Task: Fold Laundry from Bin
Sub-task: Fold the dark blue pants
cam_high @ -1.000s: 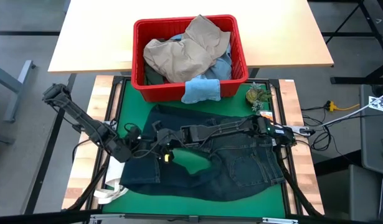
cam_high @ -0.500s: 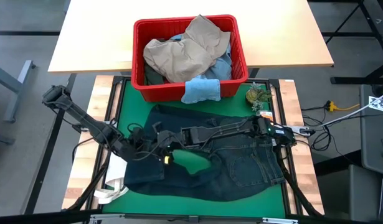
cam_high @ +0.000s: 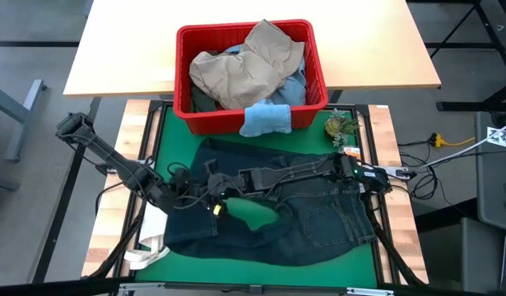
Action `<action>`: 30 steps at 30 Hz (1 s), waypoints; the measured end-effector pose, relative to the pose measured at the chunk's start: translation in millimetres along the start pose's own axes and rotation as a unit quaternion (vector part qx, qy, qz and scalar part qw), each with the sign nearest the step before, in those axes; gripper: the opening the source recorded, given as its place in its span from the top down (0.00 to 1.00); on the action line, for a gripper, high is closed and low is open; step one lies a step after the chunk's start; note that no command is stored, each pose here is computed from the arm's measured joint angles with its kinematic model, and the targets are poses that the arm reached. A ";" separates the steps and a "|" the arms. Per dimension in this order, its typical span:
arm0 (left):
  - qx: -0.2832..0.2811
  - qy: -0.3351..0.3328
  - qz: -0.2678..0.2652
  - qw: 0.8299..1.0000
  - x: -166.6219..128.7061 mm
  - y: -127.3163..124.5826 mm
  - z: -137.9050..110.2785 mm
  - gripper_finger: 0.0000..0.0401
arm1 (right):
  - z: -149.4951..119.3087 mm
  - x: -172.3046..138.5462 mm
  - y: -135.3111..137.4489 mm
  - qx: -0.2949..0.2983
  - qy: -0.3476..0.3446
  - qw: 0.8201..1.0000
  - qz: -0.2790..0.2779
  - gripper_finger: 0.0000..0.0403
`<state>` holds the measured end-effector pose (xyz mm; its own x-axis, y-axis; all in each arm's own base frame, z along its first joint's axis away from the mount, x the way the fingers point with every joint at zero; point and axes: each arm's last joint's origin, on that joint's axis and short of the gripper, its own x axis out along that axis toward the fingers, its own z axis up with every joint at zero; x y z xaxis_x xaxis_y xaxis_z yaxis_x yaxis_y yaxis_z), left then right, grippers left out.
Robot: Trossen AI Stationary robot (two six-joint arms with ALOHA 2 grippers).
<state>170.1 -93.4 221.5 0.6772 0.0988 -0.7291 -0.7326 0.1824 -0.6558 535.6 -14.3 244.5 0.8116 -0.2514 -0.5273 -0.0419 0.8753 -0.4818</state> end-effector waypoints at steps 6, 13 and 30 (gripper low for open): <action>0.037 -0.021 0.034 0.999 -0.4 7.4 2.9 0.70 | -0.4 0.5 0.3 0.000 -0.001 1.000 0.005 0.99; 0.068 0.019 0.028 0.997 -1.8 5.9 -2.0 0.96 | -0.3 0.7 1.3 0.000 -0.004 1.000 0.012 0.99; 0.143 0.130 0.144 0.971 -84.0 -16.2 1.0 0.99 | 14.7 -11.7 -14.3 -0.015 -0.059 0.991 0.115 0.67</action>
<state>125.1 -103.7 293.6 0.3796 -0.0565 -0.9234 -0.8156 0.4507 -0.3628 535.3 -17.8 267.8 0.8411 0.0061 -0.5409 -0.2509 0.8903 -0.3800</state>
